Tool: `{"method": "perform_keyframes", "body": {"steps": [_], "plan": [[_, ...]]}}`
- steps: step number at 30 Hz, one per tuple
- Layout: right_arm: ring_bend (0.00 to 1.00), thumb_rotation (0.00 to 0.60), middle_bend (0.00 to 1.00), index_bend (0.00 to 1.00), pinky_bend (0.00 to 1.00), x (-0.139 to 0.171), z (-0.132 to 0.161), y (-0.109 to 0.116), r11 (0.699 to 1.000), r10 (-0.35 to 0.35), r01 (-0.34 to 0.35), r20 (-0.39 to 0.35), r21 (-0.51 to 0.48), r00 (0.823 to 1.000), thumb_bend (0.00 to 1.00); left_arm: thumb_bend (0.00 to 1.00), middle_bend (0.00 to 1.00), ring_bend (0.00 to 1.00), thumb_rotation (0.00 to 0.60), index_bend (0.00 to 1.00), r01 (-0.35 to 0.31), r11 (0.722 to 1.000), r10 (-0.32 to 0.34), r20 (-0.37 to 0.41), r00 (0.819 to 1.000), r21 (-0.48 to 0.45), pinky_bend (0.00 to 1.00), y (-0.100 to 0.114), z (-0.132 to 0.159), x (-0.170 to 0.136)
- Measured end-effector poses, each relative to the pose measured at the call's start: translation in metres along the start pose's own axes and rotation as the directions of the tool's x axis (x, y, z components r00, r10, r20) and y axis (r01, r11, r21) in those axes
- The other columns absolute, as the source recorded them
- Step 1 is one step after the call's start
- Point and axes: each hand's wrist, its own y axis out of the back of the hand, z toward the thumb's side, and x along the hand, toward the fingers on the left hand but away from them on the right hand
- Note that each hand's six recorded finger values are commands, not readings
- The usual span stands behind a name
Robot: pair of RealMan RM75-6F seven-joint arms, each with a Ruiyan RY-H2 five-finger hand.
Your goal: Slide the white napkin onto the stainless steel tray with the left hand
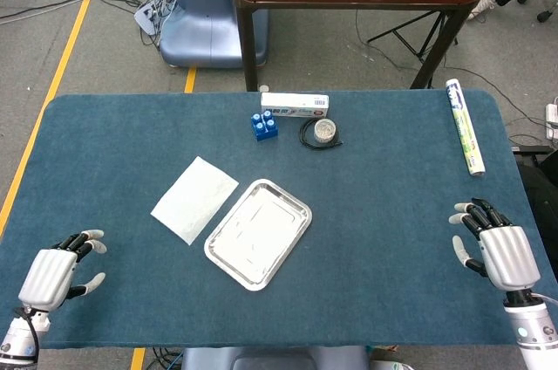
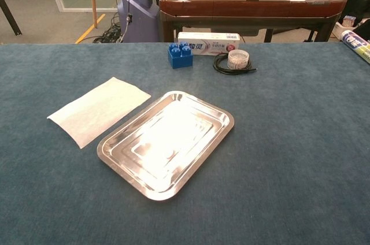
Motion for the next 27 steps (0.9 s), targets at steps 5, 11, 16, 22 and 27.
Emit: {"method": "perform_keyframes", "body": {"steps": [5,11,16,22,27], "plan": [[0.18,0.600,0.31,0.40,0.41,-0.001,-0.002,0.000,1.000,0.002,-0.002,0.005,0.000,1.000,0.45,0.08,0.00,0.05,0.600,0.27,0.022,1.000,-0.022,0.124,0.992,-0.005,0.32,-0.015,0.017,0.027],[0.18,0.600,0.31,0.40,0.41,0.000,-0.004,0.001,1.000,0.002,-0.002,0.009,-0.007,1.000,0.45,0.08,0.00,0.00,0.600,0.32,0.053,0.999,-0.052,0.214,0.976,0.000,0.18,-0.034,0.035,0.054],[0.18,0.600,0.31,0.40,0.41,0.004,-0.007,0.006,1.000,-0.012,0.013,0.019,-0.018,1.000,0.45,0.08,0.00,0.00,0.600,0.36,0.073,0.997,-0.071,0.261,0.963,0.002,0.18,-0.050,0.050,0.076],[0.18,0.600,0.31,0.40,0.41,0.006,-0.009,0.008,1.000,-0.019,0.020,0.023,-0.024,1.000,0.45,0.08,0.00,0.00,0.600,0.44,0.075,0.997,-0.075,0.278,0.958,0.009,0.18,-0.060,0.057,0.093],[0.18,0.600,0.31,0.40,0.41,0.005,-0.008,0.006,1.000,-0.010,0.010,0.020,-0.019,1.000,0.45,0.08,0.00,0.00,0.600,0.46,0.085,0.996,-0.087,0.261,0.962,0.018,0.17,-0.064,0.056,0.103]]}}
